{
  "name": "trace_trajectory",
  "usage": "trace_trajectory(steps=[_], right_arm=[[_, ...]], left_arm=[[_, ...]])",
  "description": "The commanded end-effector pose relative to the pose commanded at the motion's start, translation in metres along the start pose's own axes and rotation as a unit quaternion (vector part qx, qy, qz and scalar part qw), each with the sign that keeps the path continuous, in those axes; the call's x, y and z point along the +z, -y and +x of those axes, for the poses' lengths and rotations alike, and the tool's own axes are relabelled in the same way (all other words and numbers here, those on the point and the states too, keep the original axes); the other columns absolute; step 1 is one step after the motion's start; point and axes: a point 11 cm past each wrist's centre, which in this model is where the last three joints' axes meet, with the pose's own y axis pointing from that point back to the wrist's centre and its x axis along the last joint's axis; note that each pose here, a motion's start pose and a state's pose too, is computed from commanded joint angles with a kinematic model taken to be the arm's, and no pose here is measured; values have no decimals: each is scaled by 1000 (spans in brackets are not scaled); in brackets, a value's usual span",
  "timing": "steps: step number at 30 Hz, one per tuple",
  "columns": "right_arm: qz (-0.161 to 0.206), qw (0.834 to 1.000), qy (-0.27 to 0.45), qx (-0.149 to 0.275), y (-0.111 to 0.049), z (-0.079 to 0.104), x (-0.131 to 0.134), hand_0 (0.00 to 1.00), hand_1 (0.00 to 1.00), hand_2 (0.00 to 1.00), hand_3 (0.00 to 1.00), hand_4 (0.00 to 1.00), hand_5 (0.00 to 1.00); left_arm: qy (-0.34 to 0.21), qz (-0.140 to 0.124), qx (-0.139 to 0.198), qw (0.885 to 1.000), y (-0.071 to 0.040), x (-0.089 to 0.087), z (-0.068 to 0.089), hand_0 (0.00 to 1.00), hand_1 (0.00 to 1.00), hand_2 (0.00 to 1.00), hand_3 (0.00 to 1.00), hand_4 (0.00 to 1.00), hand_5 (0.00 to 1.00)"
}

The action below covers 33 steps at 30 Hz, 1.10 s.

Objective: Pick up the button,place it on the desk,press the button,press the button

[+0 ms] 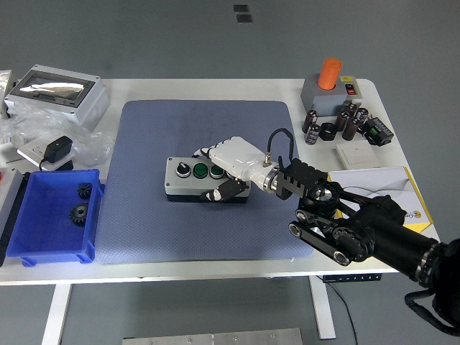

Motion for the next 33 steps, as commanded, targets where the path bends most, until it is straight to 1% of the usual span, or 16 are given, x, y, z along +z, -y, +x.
trace_trajectory(steps=[3, 4, 9, 10, 15, 16, 21, 22, 27, 28, 33], right_arm=[[-2, 1000, 2, -1, 0, -1, 0, 523, 638, 654, 693, 533, 55], [-2, 1000, 2, -2, 0, -2, 0, 524, 638, 659, 699, 557, 60], [-4, 1000, 2, -1, 0, -1, 0, 524, 638, 659, 699, 557, 60], [-5, 1000, 3, -1, 0, -1, 1, 522, 640, 662, 704, 580, 70], [-7, 1000, 4, -2, 0, 1, 1, 522, 640, 662, 704, 580, 70], [-7, 1000, 5, -2, 0, 1, 1, 538, 651, 710, 726, 636, 102], [-10, 1000, 8, -2, 0, 2, 3, 538, 651, 710, 726, 636, 102], [-11, 1000, 8, -2, 0, 2, 3, 658, 731, 795, 818, 791, 225], [-12, 1000, 9, -4, 0, 1, 3, 658, 731, 795, 818, 791, 225], [-11, 1000, 8, -4, 0, 1, 3, 720, 777, 837, 849, 831, 261], [-10, 1000, 9, -5, 0, -1, 1, 720, 777, 837, 849, 831, 261]], left_arm=[[0, 0, 0, 1000, 0, 0, 0, 645, 655, 671, 780, 662, 502], [0, 0, 0, 1000, 0, 0, 0, 645, 655, 671, 780, 662, 502], [1, 0, -1, 1000, 0, 0, 0, 645, 655, 671, 780, 662, 502], [1, 0, -1, 1000, 0, 0, 0, 645, 655, 671, 778, 663, 503], [2, -1, -1, 1000, 0, 1, 0, 645, 655, 671, 778, 663, 503], [2, -1, -1, 1000, 0, 1, 0, 645, 655, 671, 774, 663, 503], [2, -2, -2, 1000, 0, 1, 0, 645, 655, 671, 774, 663, 503], [3, -2, -2, 1000, 0, 1, 0, 645, 655, 670, 771, 663, 503], [3, -2, -3, 1000, 0, 1, -1, 645, 655, 670, 771, 663, 503], [3, -2, -3, 1000, 0, 1, -1, 646, 655, 666, 767, 661, 500], [3, -3, -4, 1000, 0, 2, -2, 646, 655, 666, 767, 661, 500]])
